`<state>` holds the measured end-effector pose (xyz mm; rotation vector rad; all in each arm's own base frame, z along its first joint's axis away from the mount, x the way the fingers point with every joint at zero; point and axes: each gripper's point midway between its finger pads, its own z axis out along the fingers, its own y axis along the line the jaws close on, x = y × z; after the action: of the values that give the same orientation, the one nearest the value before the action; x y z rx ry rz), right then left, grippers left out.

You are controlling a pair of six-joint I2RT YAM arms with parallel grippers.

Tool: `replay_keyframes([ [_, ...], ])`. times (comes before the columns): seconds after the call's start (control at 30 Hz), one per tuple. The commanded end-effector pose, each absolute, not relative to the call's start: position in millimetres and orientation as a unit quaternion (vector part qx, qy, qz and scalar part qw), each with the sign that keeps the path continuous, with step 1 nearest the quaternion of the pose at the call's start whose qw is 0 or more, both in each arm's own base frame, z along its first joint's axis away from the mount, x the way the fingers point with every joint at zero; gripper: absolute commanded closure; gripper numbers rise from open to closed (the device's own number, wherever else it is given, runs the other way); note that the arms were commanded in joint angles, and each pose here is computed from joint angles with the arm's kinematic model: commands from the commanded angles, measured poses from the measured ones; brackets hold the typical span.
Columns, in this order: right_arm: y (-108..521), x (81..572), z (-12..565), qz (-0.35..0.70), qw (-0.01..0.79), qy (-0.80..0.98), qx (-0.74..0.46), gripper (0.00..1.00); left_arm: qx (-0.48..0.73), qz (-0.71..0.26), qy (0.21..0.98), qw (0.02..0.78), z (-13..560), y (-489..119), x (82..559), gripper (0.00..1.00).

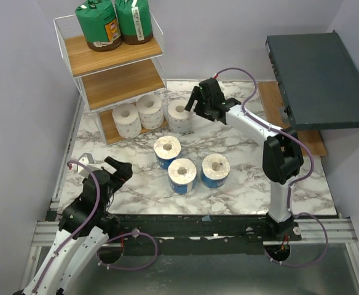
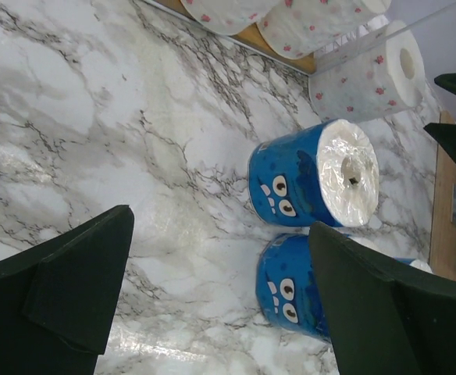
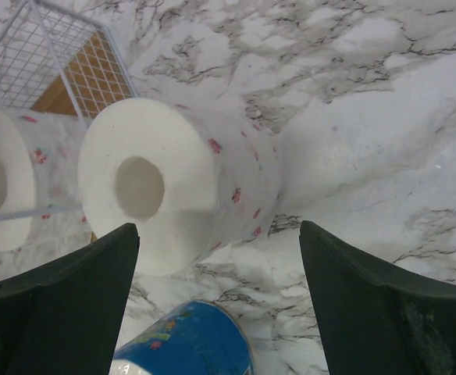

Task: Place and organize the paper towels onto the shelf
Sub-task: Place the paper towel on the shelf, then adjust the paper towel at the center of the board.

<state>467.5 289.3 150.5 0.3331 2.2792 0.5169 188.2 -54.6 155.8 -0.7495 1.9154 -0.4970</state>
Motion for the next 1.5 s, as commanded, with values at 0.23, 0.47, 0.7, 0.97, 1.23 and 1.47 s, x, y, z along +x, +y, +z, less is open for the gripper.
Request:
replay_keyframes([
  [0.23, 286.1, 473.9, 153.9, 0.198, 0.383, 0.892, 0.139, 0.13, -0.360, -0.127, 0.756, 0.532, 219.4, -11.9, 214.6, 0.02],
  [0.47, 282.1, 478.0, 159.7, 0.185, 0.387, 0.893, 0.136, 0.14, -0.371, -0.163, 0.759, 0.510, 230.0, -18.4, 239.6, 0.01],
  [0.7, 264.2, 454.8, 172.2, 0.184, 0.398, 0.887, 0.144, 0.14, -0.352, -0.210, 0.796, 0.446, 188.4, -47.7, 243.7, 0.01],
  [0.97, 267.9, 398.0, 178.9, 0.213, 0.381, 0.896, 0.081, 0.16, -0.338, -0.217, 0.823, 0.401, 153.0, -59.2, 237.0, 0.02],
  [1.23, 306.9, 326.1, 166.7, 0.217, 0.329, 0.918, -0.055, 0.17, -0.336, -0.233, 0.833, 0.372, 132.1, -68.5, 231.0, 0.02],
  [1.47, 336.5, 307.4, 144.0, 0.216, 0.314, 0.918, -0.110, 0.19, -0.336, -0.263, 0.834, 0.349, 116.8, -81.0, 227.9, 0.01],
])
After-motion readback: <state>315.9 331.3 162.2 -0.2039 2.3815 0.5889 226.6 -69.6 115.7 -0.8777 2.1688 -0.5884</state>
